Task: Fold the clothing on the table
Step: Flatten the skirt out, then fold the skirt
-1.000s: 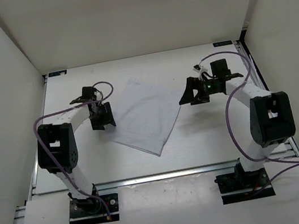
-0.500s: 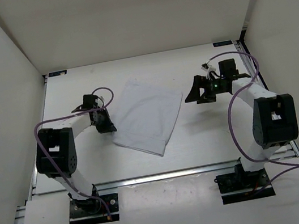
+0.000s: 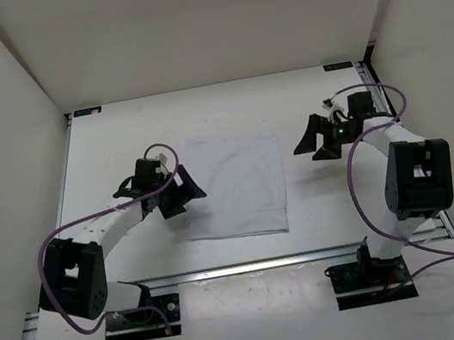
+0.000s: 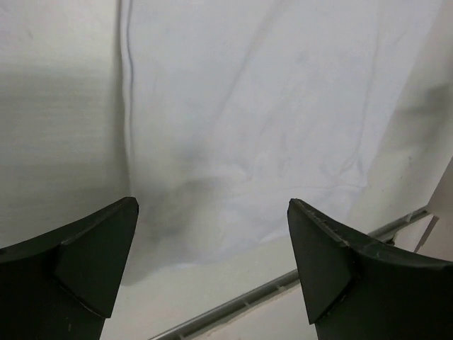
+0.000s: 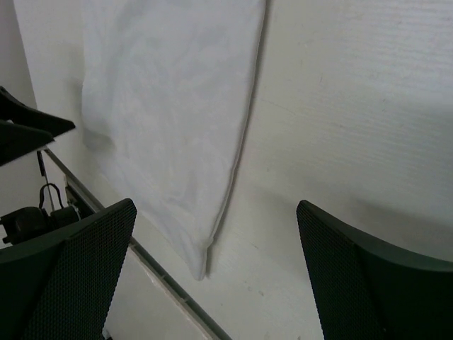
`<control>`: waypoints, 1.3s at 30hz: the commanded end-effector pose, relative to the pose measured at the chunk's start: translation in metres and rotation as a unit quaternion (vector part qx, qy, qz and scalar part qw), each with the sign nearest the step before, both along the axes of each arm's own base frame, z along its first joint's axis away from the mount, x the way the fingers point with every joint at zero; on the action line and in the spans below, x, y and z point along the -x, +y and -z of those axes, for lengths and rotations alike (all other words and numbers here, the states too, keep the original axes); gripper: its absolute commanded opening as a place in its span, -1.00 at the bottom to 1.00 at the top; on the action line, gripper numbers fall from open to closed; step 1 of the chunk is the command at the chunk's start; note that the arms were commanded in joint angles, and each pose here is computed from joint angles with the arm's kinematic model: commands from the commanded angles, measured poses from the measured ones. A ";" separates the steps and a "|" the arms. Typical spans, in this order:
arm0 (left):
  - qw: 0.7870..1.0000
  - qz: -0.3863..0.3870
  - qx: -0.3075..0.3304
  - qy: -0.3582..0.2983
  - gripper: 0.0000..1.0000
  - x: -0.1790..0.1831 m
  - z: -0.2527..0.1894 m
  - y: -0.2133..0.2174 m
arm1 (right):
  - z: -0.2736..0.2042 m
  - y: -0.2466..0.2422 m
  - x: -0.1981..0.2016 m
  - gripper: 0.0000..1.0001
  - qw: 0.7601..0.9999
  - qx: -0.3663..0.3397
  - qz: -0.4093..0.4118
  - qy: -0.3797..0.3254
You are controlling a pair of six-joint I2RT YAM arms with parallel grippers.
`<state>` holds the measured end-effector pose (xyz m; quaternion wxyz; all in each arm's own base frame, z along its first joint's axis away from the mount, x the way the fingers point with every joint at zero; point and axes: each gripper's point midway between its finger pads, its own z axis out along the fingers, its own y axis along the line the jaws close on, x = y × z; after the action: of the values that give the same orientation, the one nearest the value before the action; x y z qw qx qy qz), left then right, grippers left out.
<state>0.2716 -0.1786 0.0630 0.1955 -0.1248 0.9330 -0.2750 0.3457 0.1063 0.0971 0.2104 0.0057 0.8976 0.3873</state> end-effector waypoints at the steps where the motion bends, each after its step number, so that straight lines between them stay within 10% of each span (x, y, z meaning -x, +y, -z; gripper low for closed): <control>1: 0.997 -0.012 0.002 -0.081 0.97 -0.028 -0.038 0.014 | -0.003 0.012 0.029 0.98 0.999 -0.011 -0.027 0.023; 8: 0.995 0.068 -0.028 -0.062 0.97 0.000 -0.012 0.018 | 0.008 0.017 0.060 0.78 0.999 0.018 -0.045 0.017; 32: 0.990 0.116 -0.068 0.038 0.60 0.025 0.042 0.033 | 0.056 0.053 0.156 0.98 0.988 -0.009 -0.052 0.147; 39: 0.989 0.119 -0.078 0.039 0.60 0.035 0.052 0.040 | 0.079 0.064 0.153 0.51 0.977 -0.001 -0.094 0.191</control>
<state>0.2560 -0.1461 0.0262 0.1567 -0.0143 0.9597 -0.2330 0.1947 0.1692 0.0333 0.0130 0.0077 0.9110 0.4122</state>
